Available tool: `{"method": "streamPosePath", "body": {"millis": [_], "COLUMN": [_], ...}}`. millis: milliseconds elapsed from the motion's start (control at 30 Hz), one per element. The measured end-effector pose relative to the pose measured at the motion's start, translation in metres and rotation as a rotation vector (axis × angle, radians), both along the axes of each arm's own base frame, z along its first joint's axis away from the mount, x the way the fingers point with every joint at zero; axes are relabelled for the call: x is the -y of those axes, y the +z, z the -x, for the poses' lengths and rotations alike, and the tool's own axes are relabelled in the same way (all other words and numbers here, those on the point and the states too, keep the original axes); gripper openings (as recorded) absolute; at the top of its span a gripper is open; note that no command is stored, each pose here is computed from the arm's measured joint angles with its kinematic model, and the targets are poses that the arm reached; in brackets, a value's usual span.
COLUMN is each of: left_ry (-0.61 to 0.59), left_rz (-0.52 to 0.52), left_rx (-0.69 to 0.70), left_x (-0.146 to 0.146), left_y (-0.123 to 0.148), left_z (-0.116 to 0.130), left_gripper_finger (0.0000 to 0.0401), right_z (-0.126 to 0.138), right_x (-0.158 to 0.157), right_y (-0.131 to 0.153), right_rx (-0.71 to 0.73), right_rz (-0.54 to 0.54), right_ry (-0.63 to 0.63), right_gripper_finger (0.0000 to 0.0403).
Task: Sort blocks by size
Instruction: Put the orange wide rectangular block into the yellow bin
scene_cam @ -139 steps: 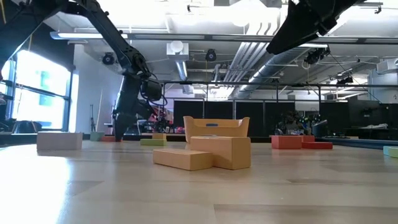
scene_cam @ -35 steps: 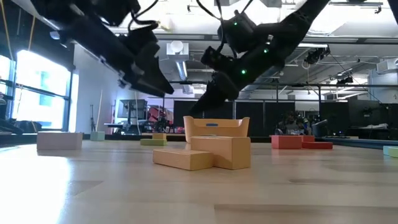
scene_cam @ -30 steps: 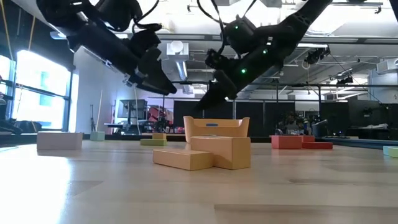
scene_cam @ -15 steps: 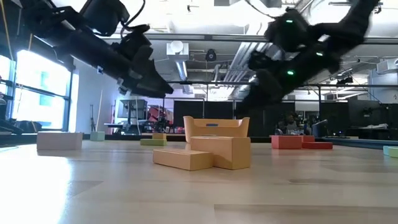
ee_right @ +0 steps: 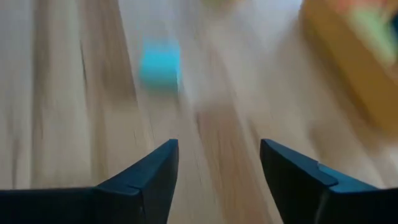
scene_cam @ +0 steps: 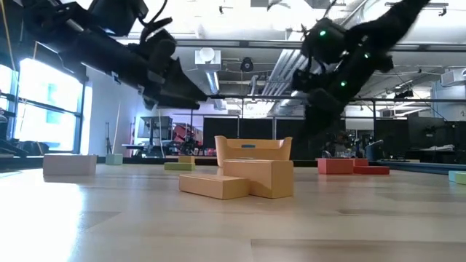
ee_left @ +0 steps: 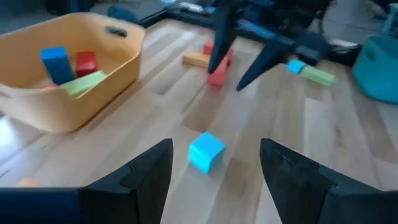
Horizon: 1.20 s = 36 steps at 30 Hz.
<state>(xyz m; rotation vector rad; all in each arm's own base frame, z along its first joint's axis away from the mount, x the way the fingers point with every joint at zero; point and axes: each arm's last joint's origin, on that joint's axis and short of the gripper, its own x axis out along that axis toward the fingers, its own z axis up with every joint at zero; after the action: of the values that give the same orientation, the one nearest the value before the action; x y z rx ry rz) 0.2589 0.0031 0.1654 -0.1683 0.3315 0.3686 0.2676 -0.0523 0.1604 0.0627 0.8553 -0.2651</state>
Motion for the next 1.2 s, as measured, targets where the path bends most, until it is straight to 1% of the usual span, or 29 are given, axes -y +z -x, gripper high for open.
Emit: {"method": "streamPosePath", "body": {"millis": [100, 167, 267, 367, 500, 667, 733, 867, 1000, 1133, 1167, 1200], "left_ry": [-0.024, -0.030, -0.036, -0.067, -0.109, -0.125, -0.127, -0.131, -0.131, -0.119, -0.119, -0.118], "left_rz": [-0.021, -0.027, -0.026, -0.040, -0.083, -0.085, -0.082, -0.060, -0.056, -0.066, -0.067, -0.067], "left_rx": [0.010, 0.012, 0.009, 0.000, -0.014, -0.005, 0.002, 0.042, 0.067, 0.067, 0.066, 0.066], "left_x": [0.004, 0.005, 0.006, 0.011, 0.016, 0.021, 0.023, 0.027, 0.030, 0.030, 0.030, 0.030], "left_y": [0.002, 0.002, 0.002, 0.001, 0.001, 0.002, 0.003, 0.006, 0.008, 0.008, 0.008, 0.008], "left_z": [-0.001, -0.001, -0.001, -0.001, 0.000, 0.000, 0.000, -0.001, -0.001, -0.001, -0.001, -0.001], "left_gripper_finger": [0.0227, 0.0227, 0.0227, 0.0227, 0.0227, 0.0227, 0.0227, 0.0227, 0.0227, 0.0227, 0.0227, 0.0227], "right_z": [0.004, 0.004, 0.008, 0.010, 0.018, 0.031, 0.034, 0.038, 0.034, 0.027, 0.024, 0.021], "right_x": [0.008, 0.014, 0.020, 0.028, 0.036, 0.040, 0.041, 0.043, 0.044, 0.045, 0.046, 0.047], "right_y": [0.011, 0.020, 0.026, 0.028, 0.016, 0.000, -0.007, -0.019, -0.028, -0.032, -0.030, -0.028], "right_rx": [-0.182, -0.251, -0.338, -0.362, -0.415, -0.462, -0.455, -0.458, -0.454, -0.431, -0.409, -0.387], "right_rz": [-0.038, -0.034, 0.005, 0.060, 0.059, 0.064, 0.074, 0.069, 0.020, -0.035, -0.046, -0.058], "right_ry": [0.030, 0.060, 0.124, 0.186, 0.201, 0.228, 0.233, 0.229, 0.248, 0.188, 0.163, 0.143], "right_gripper_finger": [0.0250, 0.0261, 0.0267, 0.0268, 0.0268, 0.0268, 0.0264, 0.0241, 0.0200, 0.0138, 0.0128, 0.0129]}}
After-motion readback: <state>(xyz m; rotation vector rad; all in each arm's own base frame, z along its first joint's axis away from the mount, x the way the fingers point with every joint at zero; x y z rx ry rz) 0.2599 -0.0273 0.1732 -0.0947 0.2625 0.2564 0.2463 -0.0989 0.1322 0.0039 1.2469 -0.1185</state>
